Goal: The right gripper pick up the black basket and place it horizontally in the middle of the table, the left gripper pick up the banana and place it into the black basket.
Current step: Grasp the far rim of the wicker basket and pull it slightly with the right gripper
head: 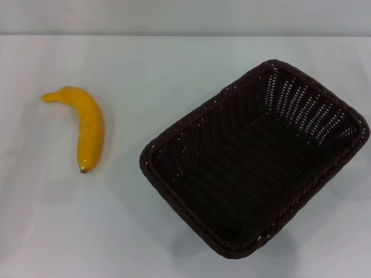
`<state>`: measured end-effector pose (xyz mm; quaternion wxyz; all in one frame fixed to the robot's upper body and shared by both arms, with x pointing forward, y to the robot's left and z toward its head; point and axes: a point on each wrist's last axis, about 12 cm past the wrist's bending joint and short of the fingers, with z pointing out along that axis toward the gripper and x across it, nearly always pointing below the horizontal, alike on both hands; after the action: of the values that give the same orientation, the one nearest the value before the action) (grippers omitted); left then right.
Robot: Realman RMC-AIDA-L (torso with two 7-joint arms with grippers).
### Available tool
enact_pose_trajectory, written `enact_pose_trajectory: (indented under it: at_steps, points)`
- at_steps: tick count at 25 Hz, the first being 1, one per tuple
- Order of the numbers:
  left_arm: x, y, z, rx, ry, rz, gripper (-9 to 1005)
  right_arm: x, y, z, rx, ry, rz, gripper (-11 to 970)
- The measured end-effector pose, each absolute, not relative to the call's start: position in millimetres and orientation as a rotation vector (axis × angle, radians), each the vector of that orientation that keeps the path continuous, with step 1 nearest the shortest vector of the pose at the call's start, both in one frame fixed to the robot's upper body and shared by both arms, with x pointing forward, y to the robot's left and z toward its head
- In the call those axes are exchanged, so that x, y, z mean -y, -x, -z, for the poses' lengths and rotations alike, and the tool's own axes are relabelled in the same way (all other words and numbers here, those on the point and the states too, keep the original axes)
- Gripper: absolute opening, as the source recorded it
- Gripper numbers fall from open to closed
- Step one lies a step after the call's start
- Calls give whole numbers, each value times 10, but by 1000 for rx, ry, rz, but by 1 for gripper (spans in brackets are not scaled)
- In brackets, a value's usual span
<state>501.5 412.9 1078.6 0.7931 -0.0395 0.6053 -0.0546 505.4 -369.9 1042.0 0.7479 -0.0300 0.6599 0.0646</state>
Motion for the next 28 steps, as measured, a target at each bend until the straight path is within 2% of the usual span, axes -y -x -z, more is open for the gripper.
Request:
enact_pose_trajectory:
  at_steps: [10, 15, 22, 28]
  points:
    - [-4110, -5013, -10773, -1303, 90, 123, 863, 3642, -5096, -10492, -1402, 71, -212, 858]
    - [-4119, -4967, -10754, -1305, 96, 122, 862, 3597, -5243, -10630, -1392, 131, -312, 858]
    - [-4142, -4915, -10733, -1311, 101, 116, 862, 3525, -5737, -11080, -1552, 279, -494, 858]
    - [-4160, -4871, -10710, -1318, 107, 110, 862, 3383, -6068, -11556, -1721, 435, -510, 857]
